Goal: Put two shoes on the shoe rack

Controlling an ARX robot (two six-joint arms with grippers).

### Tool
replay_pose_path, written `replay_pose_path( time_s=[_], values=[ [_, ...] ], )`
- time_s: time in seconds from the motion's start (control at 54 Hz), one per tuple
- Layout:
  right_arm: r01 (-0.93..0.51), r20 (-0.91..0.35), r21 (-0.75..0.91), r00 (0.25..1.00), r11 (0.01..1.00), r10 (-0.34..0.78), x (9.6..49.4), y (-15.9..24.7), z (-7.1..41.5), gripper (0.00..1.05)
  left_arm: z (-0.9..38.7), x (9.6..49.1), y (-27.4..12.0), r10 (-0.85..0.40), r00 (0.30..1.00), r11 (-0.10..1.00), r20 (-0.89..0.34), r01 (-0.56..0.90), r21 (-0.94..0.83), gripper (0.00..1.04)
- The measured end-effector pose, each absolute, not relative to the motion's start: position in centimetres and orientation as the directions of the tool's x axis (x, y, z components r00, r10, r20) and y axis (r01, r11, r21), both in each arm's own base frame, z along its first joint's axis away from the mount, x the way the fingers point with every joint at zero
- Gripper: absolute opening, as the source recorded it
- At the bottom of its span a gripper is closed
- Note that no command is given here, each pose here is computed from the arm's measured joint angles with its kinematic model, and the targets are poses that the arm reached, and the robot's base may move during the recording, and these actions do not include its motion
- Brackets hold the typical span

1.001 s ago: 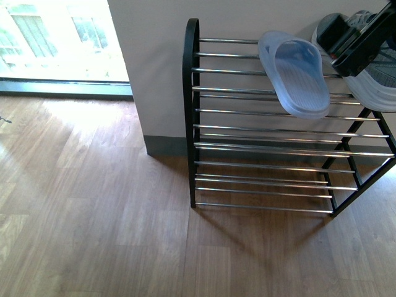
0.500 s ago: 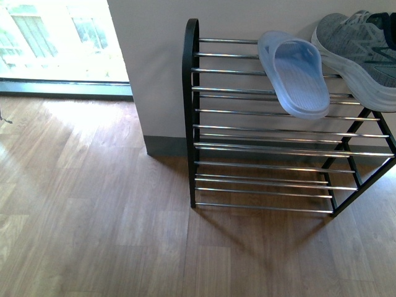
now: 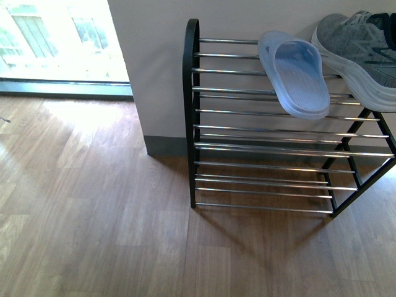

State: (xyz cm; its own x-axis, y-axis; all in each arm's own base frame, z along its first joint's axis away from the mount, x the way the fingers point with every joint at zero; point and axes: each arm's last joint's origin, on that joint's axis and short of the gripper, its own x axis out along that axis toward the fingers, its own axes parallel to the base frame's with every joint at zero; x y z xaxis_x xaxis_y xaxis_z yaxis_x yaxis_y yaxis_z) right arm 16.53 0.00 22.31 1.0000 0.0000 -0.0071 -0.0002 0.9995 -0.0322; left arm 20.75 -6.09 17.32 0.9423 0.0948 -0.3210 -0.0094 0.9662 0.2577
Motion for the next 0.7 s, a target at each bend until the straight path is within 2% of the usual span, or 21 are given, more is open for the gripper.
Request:
replay_pose_path(
  time_s=[0.352, 0.371, 0.408, 0.704],
  values=[
    [-0.001, -0.004, -0.014, 1.000, 1.000, 0.001, 14.5, 0.0, 19.9, 0.15, 17.3, 20.7, -6.1, 0.093, 0.942, 0.966, -0.321, -0.007, 0.257, 0.02],
    [0.000, -0.003, -0.014, 1.000, 1.000, 0.000, 14.3, 0.0, 19.6, 0.08, 17.3, 20.7, -6.1, 0.093, 0.942, 0.966, -0.321, -0.007, 0.257, 0.02],
    [0.000, -0.004, -0.014, 1.000, 1.000, 0.000, 14.2, 0.0, 19.5, 0.02, 17.3, 20.7, -6.1, 0.093, 0.942, 0.966, -0.321, -0.007, 0.257, 0.02],
    [0.000, -0.006, -0.011, 1.000, 1.000, 0.000, 12.9, 0.0, 18.2, 0.02, 17.3, 20.7, -6.1, 0.092, 0.942, 0.966, -0.321, -0.007, 0.257, 0.02]
  ],
)
